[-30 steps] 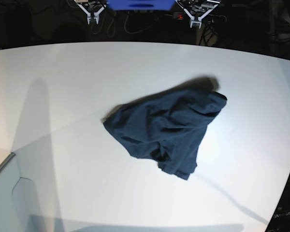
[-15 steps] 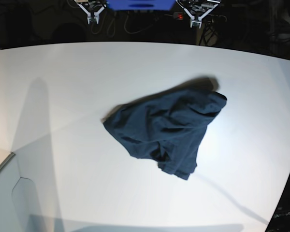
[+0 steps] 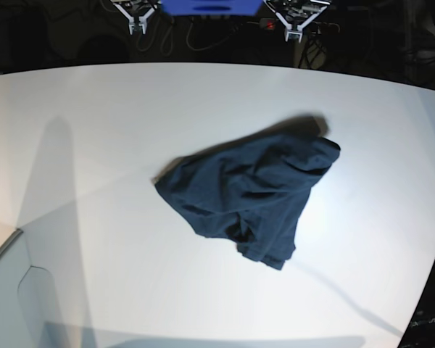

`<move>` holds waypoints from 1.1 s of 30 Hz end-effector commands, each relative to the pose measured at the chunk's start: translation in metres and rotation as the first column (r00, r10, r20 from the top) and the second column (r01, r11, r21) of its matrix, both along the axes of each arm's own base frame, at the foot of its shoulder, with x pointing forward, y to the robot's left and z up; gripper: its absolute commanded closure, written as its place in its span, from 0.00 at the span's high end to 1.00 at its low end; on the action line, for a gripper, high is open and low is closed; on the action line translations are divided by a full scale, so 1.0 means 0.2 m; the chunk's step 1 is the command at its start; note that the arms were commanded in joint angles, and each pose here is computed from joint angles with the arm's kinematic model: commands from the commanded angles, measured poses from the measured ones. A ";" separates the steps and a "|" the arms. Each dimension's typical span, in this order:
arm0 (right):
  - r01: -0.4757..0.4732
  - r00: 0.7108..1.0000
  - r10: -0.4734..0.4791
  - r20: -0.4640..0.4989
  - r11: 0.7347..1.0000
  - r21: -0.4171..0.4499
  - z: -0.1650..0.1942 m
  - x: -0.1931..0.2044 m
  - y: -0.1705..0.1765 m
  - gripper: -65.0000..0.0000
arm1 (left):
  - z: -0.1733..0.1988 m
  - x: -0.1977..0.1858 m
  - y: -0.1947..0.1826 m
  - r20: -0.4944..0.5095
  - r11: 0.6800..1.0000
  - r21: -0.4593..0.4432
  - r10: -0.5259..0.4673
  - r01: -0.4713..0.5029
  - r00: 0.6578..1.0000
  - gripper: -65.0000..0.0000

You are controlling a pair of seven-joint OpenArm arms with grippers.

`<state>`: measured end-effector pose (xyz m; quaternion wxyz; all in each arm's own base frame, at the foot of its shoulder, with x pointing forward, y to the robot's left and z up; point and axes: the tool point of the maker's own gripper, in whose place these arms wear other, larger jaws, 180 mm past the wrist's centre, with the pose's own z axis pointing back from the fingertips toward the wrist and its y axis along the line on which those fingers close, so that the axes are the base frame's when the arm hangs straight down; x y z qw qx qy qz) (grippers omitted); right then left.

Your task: Layout the t-shirt on the table in an organized manner, then fold the t-shirt properly

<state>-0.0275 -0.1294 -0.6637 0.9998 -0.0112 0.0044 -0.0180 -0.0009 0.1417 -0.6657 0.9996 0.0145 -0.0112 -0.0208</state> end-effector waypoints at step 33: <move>-0.089 0.658 0.134 0.741 0.991 -0.100 1.43 0.77 -0.10 0.00 | 1.43 0.76 0.37 0.734 0.992 -0.063 0.123 -0.112 0.668 0.15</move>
